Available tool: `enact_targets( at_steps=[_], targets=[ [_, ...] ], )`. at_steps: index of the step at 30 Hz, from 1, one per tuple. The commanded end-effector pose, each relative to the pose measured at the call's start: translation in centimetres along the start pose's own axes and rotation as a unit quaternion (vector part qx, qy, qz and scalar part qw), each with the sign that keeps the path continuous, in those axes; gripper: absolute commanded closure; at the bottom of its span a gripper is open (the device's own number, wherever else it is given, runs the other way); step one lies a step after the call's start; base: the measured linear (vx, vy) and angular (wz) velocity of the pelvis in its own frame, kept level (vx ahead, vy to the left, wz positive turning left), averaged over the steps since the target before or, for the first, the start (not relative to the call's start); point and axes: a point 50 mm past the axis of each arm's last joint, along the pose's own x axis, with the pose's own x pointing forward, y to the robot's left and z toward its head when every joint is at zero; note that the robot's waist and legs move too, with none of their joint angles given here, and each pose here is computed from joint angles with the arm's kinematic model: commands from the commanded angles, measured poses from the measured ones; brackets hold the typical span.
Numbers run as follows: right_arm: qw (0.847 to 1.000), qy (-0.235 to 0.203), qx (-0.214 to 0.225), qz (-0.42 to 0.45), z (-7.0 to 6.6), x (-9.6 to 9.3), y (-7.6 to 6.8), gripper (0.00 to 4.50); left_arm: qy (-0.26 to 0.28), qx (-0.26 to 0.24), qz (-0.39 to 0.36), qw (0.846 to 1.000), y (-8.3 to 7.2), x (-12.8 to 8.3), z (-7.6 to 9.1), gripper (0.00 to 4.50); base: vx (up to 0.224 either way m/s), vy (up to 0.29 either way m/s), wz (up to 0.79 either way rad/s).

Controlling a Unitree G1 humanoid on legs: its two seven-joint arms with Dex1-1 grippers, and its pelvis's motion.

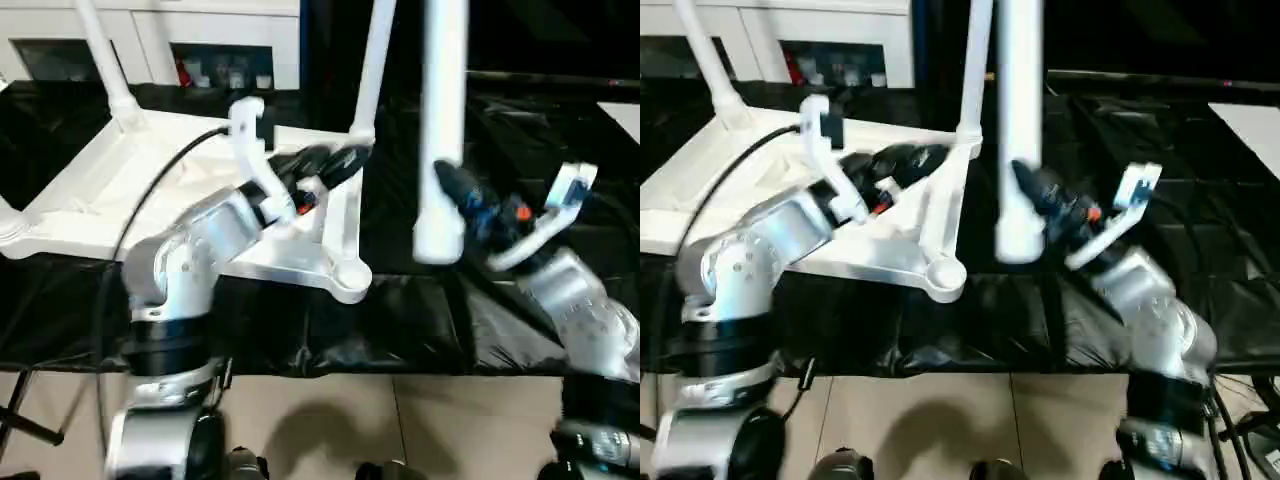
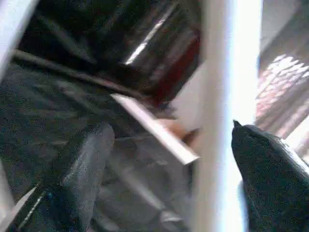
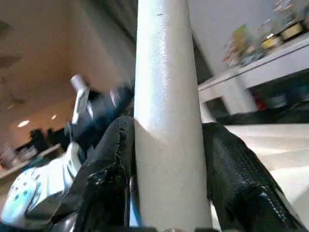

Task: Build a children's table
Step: Pick table leg

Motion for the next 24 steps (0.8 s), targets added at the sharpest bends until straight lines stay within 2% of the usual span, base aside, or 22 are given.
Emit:
enact_targets(
  at_steps=[1, 6, 7, 11, 13, 14, 17, 19, 20, 21, 22, 24],
  targets=[
    [1.0, 0.013, -0.003, 0.012, -0.3, 0.7, 0.3, 2.67, -0.005, -0.02, -0.018, 1.0, -0.6, 0.5, 0.3, 0.0, 0.0, 0.0, 0.0],
    [0.999, 0.046, -0.006, 0.018, -1.2, 1.5, 0.9, 2.67, 0.01, -0.027, -0.008, 1.0, -0.7, 0.9, -0.3, 0.0, 0.0, 0.0, 0.0],
    [0.998, 0.065, -0.016, 0.01, -1.8, 1.8, 1.0, 2.67, 0.007, -0.034, -0.007, 0.999, -0.8, 1.0, -0.3, 0.0, 0.0, 0.0, 0.0],
    [0.996, 0.085, -0.035, 0.002, -2.3, 2.5, 1.2, 2.67, 0.008, -0.035, 0.011, 0.999, -0.6, 1.1, -0.3, 0.0, 0.0, 0.0, 0.0],
    [0.992, 0.107, -0.07, -0.018, -2.8, 3.4, 1.2, 2.67, 0.009, -0.037, 0.052, 0.998, 0.0, 1.3, -0.3, 0.0, 0.0, 0.0, 0.0],
    [0.985, 0.126, -0.109, -0.032, -3.3, 4.2, 1.2, 2.67, 0.005, -0.04, 0.098, 0.994, 0.7, 1.5, -0.2, 0.28, 0.0, 0.0, 0.0],
    [0.978, 0.137, -0.14, -0.07, -3.7, 5.1, 0.9, 2.67, -0.014, -0.05, 0.148, 0.988, 1.6, 1.6, 0.0, 0.35, 0.0, 0.0, 0.0],
    [0.959, 0.151, -0.211, -0.115, -4.5, 6.7, 0.8, 2.67, -0.034, -0.062, 0.209, 0.975, 2.7, 1.7, 0.1, 0.47, 0.0, 0.0, 0.0],
    [0.953, 0.153, -0.232, -0.12, -4.8, 7.3, 1.1, 2.67, -0.04, -0.062, 0.227, 0.971, 3.0, 1.7, 0.0, 0.47, 0.0, 0.0, 0.0],
    [0.953, 0.153, -0.232, -0.12, -4.8, 7.3, 1.1, 2.67, -0.04, -0.062, 0.227, 0.971, 3.0, 1.7, 0.0, 0.73, 0.0, 0.0, 0.0],
    [0.948, 0.148, -0.251, -0.126, -5.1, 8.2, 1.6, 2.67, -0.049, -0.067, 0.249, 0.965, 3.3, 1.8, -0.1, 0.73, 0.0, 0.0, 0.0],
    [0.947, 0.141, -0.258, -0.127, -5.3, 9.0, 2.2, 2.67, -0.05, -0.07, 0.253, 0.964, 3.2, 1.9, -0.3, 0.83, 0.0, 0.0, 0.0]
  ],
)
